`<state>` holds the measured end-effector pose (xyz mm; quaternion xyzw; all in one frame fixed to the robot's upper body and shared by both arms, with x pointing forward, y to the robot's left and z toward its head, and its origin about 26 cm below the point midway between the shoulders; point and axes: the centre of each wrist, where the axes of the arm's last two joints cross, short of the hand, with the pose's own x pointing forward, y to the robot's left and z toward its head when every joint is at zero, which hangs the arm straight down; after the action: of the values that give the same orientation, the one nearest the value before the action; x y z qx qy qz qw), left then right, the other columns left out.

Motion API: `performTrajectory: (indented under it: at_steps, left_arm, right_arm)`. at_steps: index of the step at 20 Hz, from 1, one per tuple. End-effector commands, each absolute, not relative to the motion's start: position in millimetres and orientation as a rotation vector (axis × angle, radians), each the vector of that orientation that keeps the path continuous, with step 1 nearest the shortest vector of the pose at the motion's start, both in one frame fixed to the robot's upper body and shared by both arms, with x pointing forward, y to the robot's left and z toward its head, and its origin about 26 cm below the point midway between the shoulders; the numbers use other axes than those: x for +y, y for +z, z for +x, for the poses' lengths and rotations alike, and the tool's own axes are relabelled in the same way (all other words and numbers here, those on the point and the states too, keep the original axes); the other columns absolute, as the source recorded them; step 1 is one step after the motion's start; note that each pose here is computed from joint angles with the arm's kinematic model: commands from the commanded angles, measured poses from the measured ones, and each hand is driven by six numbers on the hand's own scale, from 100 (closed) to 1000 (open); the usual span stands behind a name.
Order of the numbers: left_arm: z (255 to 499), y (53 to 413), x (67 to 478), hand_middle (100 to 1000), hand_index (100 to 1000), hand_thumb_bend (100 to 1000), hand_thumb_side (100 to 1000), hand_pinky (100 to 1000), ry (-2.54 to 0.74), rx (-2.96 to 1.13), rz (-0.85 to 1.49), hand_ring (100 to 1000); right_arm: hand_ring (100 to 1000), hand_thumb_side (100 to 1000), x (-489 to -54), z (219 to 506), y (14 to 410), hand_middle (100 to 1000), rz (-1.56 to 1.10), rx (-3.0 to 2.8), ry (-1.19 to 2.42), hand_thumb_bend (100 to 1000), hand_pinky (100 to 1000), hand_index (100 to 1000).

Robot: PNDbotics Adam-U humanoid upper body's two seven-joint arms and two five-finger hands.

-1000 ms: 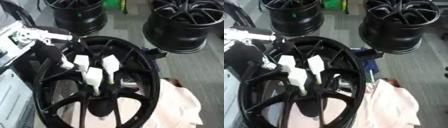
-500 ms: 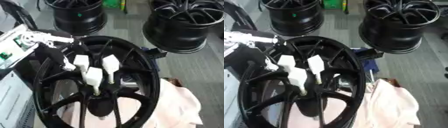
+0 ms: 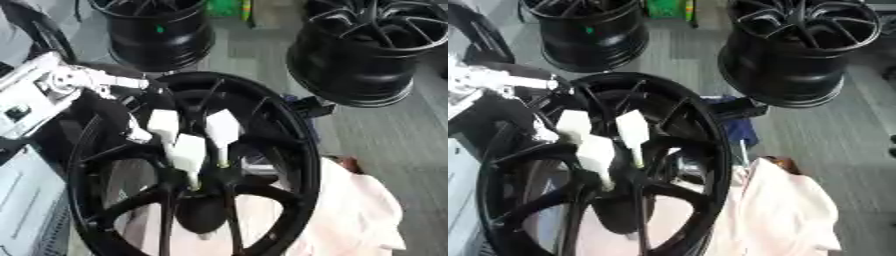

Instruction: Pull the pin out of the wheel hub.

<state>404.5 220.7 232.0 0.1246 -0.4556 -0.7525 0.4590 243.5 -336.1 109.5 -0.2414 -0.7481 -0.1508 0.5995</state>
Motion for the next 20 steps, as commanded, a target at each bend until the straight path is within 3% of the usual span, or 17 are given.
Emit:
performTrajectory:
  at_steps: [1,6,13,17,18,20]
  left_arm:
    - [405.9,239.2,223.5,691,869,399,334,801,-1.849,-1.134,0.333,781]
    - [408.0,236.2,223.3,678,851,385,330,794,-1.842,-1.135,0.338,773]
    - [406.9,236.7,222.8,591,782,294,312,772,-1.820,-1.182,0.314,722]
    - [402.2,241.6,223.2,505,701,228,193,737,-1.785,-1.245,0.298,655]
    - [400.9,243.0,224.0,483,675,209,112,729,-1.771,-1.262,0.298,640]
    - [398.0,246.4,226.1,467,657,180,100,723,-1.738,-1.296,0.296,628]
  right_arm:
    - [718,800,-336.7,243.4,117.3,745,-0.554,-1.762,-0.342,100,713,765]
    - [718,801,-336.3,243.5,116.8,746,-0.548,-1.762,-0.341,100,713,765]
    - [719,803,-336.6,243.2,115.3,746,-0.547,-1.755,-0.345,100,714,766]
    - [719,805,-337.1,242.8,114.2,747,-0.549,-1.748,-0.349,100,715,767]
    - [720,805,-337.2,242.8,114.1,747,-0.549,-1.747,-0.349,100,715,767]
    - [720,805,-337.4,242.7,113.7,747,-0.549,-1.745,-0.350,100,715,767]
